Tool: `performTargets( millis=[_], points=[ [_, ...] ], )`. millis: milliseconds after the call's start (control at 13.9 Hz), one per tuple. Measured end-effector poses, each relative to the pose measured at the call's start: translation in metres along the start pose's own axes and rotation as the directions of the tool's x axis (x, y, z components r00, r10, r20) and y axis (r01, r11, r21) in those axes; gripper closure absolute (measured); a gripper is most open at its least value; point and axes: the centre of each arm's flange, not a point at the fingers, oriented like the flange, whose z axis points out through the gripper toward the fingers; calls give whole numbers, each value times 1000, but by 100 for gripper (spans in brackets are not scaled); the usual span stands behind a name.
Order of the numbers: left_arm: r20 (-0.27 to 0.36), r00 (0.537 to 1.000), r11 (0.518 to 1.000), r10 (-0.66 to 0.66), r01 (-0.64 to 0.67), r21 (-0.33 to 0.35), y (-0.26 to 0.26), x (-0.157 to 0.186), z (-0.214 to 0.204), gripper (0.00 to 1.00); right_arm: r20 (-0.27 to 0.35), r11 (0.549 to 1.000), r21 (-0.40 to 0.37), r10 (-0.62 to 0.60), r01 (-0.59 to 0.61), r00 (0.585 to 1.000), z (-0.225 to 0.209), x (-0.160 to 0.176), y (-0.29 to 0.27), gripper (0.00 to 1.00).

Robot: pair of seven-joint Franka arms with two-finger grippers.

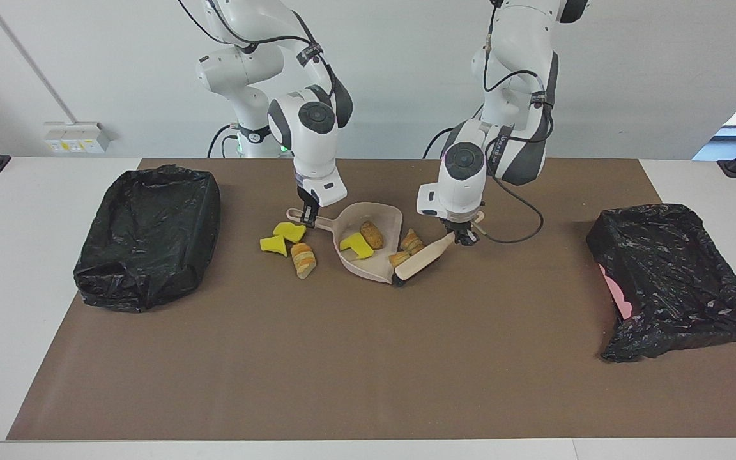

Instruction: Sweep and dump trash in bin

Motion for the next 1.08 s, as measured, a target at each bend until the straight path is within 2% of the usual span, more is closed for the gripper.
performTargets(
  millis=[217, 433, 722, 794, 939, 1083],
  points=[
    [-31, 994, 993, -101, 99, -71, 26, 9, -6, 74, 0, 1000, 0, 0, 0, 1000, 0, 0, 0, 68],
    [-41, 983, 976, -182, 175, -131, 34, 2, -25, 74, 0, 1000, 0, 0, 0, 1000, 0, 0, 0, 68],
    [12, 949, 933, -314, 311, -180, 38, -13, -41, 74, 0, 1000, 0, 0, 0, 1000, 0, 0, 0, 68],
    [42, 926, 909, -374, 375, -182, 39, -15, -41, 74, 0, 1000, 0, 0, 0, 1000, 0, 0, 0, 68],
    [121, 843, 827, -523, 537, -165, 44, -22, -35, 74, 0, 1000, 0, 0, 0, 1000, 0, 0, 0, 68],
    [164, 781, 769, -602, 623, -144, 49, -31, -27, 74, 0, 1000, 0, 0, 0, 1000, 0, 0, 0, 68]
  ],
)
